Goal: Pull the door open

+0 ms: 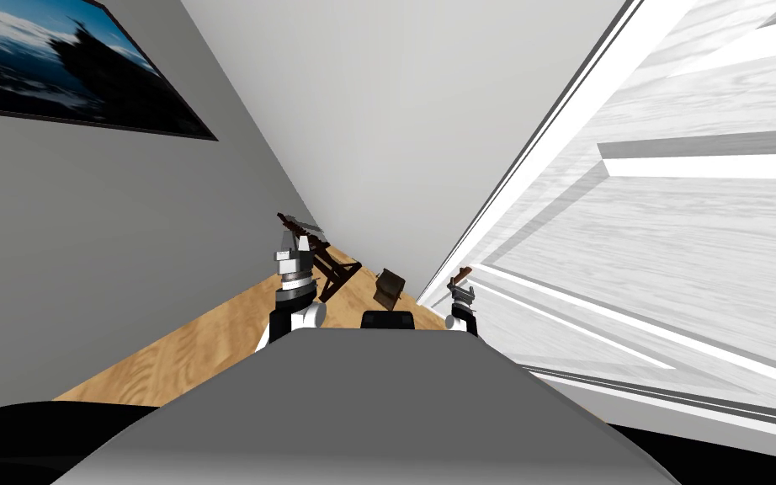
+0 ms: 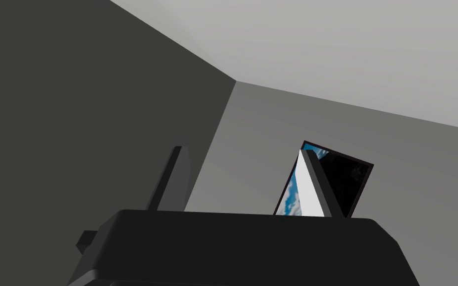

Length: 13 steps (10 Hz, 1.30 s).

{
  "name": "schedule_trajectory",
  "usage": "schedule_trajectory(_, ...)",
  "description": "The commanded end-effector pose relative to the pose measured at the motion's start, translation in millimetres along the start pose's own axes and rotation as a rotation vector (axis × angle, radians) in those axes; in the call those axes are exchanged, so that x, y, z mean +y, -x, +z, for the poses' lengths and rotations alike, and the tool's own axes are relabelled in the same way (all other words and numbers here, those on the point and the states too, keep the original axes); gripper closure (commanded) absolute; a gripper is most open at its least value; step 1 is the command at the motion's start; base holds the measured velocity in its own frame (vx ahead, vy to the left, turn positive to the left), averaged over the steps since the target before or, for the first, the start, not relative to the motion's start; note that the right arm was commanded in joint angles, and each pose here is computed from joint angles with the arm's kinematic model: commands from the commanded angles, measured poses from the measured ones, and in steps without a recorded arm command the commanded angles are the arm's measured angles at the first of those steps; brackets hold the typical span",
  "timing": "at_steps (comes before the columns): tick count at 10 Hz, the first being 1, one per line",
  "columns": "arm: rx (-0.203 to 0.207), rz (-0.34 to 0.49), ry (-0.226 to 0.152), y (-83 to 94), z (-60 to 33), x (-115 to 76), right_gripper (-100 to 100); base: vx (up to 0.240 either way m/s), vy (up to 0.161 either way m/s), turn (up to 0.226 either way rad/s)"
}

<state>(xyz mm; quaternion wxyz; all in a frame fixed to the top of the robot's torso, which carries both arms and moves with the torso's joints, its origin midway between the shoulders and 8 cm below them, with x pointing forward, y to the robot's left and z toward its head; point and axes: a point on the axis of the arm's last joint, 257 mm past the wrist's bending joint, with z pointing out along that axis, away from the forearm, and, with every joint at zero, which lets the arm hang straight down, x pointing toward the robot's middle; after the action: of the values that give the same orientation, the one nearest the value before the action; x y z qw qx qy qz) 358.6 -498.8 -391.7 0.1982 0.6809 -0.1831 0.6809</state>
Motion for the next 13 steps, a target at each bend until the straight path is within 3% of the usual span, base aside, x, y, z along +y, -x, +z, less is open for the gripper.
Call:
schedule_trajectory(1, 0.0, 0.0, 0.0, 0.0, 0.1, 0.0, -100, 0.001, 0.009, -0.026)
schedule_trajectory(13, 0.0, 0.0, 0.0, 0.0, 1.3, 5.9, -100, 0.0, 0.002, -0.005)
